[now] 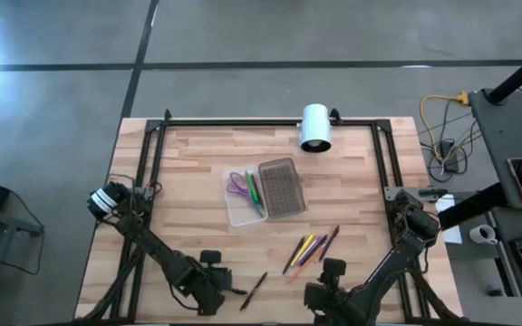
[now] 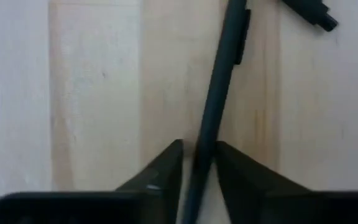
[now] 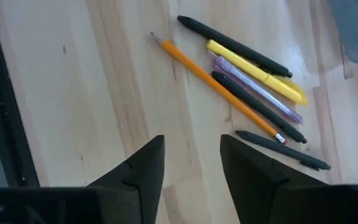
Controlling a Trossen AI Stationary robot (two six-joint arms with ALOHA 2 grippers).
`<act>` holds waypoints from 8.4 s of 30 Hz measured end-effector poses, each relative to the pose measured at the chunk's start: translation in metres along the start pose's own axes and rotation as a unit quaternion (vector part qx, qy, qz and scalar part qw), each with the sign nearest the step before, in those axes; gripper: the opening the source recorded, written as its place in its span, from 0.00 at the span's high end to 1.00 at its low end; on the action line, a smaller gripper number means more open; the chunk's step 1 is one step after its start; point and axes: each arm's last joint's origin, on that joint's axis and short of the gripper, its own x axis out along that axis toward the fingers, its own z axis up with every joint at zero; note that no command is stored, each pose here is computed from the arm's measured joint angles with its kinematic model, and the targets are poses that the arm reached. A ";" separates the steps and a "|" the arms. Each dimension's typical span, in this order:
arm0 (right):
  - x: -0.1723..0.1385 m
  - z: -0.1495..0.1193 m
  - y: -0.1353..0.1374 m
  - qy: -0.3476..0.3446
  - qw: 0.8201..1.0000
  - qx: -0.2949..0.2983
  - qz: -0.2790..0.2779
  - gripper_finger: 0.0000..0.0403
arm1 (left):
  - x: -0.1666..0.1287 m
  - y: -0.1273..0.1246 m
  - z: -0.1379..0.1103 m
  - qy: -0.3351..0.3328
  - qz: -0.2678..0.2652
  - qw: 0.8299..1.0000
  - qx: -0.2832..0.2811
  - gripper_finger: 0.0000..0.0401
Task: Pick & place school supplies into a supply box
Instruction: Put the black pen into the black supply box
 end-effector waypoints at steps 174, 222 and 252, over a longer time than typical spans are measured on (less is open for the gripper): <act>-0.017 -0.031 -0.072 -0.129 0.926 0.354 -0.004 0.83 | -0.043 0.013 0.116 -0.127 0.130 0.894 -0.410 0.97; 0.000 0.007 -0.092 -0.136 0.883 0.449 -0.010 0.83 | -0.039 0.235 0.031 -0.272 0.033 0.712 -0.646 0.86; 0.006 0.016 -0.100 -0.127 0.907 0.402 -0.026 0.83 | -0.182 0.173 0.012 -0.426 -0.110 0.829 -0.345 0.58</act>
